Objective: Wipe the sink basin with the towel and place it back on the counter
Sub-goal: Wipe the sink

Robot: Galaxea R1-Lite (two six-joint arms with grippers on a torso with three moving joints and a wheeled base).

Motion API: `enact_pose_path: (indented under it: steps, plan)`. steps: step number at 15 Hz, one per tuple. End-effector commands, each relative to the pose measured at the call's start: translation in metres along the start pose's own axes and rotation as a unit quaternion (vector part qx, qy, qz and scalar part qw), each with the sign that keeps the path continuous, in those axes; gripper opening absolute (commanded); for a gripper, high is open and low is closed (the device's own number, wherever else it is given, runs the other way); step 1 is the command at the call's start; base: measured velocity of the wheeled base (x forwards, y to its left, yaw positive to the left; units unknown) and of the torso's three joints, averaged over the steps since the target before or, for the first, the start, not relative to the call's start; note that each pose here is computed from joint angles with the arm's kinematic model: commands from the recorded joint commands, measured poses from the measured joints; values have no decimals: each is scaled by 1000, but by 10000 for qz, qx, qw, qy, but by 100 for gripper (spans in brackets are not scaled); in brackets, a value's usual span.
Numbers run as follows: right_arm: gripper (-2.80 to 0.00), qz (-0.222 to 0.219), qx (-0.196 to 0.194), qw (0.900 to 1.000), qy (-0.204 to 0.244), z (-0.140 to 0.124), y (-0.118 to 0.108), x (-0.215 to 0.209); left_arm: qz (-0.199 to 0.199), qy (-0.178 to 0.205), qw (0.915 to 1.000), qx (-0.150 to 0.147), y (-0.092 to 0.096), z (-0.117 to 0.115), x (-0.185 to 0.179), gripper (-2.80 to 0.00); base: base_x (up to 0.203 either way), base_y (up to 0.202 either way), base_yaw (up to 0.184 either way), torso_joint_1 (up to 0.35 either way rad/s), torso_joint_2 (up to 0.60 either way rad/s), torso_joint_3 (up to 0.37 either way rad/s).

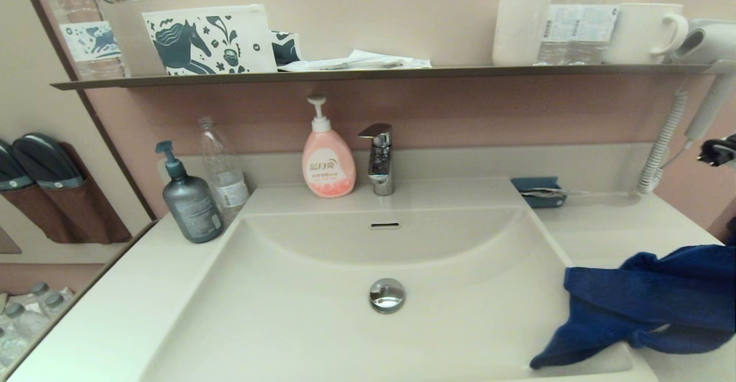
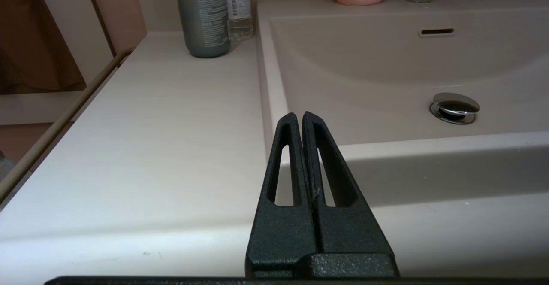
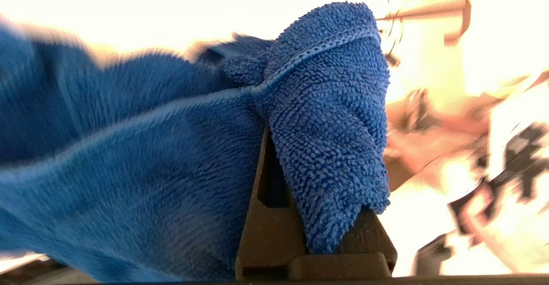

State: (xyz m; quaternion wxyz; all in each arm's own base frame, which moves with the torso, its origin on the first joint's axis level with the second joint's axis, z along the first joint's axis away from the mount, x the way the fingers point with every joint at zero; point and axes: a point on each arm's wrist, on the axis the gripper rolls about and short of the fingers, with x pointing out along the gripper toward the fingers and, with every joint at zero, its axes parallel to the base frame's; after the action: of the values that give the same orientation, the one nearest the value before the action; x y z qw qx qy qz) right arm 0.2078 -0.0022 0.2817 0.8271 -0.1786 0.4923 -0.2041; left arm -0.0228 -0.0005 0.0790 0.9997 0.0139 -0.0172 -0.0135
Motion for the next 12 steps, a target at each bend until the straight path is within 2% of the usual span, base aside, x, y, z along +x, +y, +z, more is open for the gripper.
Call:
enact_pose_path:
  steps: [1,3,5,8,10,12]
  plan:
    - [-280,-97,628,9979,-145,-3,-38,-5,-1,-5,10000,1,0,0,0,-280,0,0,0,0,0,0]
    - [-280,15,947,9940,-539,5,-57,-8,-1,1,10000,1,0,0,0,-280,0,0,0,0,0,0]
    - [-280,70,1170,9893,-867,14,-59,-5,-1,1,10000,1,0,0,0,-280,0,0,0,0,0,0]
    - [-280,139,1669,9796,-1106,30,-59,3,-1,-5,10000,1,0,0,0,-280,0,0,0,0,0,0]
    - [-280,75,1858,9747,-1240,42,-63,8,-1,1,10000,1,0,0,0,-280,0,0,0,0,0,0]
    - [-280,-52,1977,9730,-1193,49,-70,18,-1,-3,10000,1,0,0,0,-280,0,0,0,0,0,0]
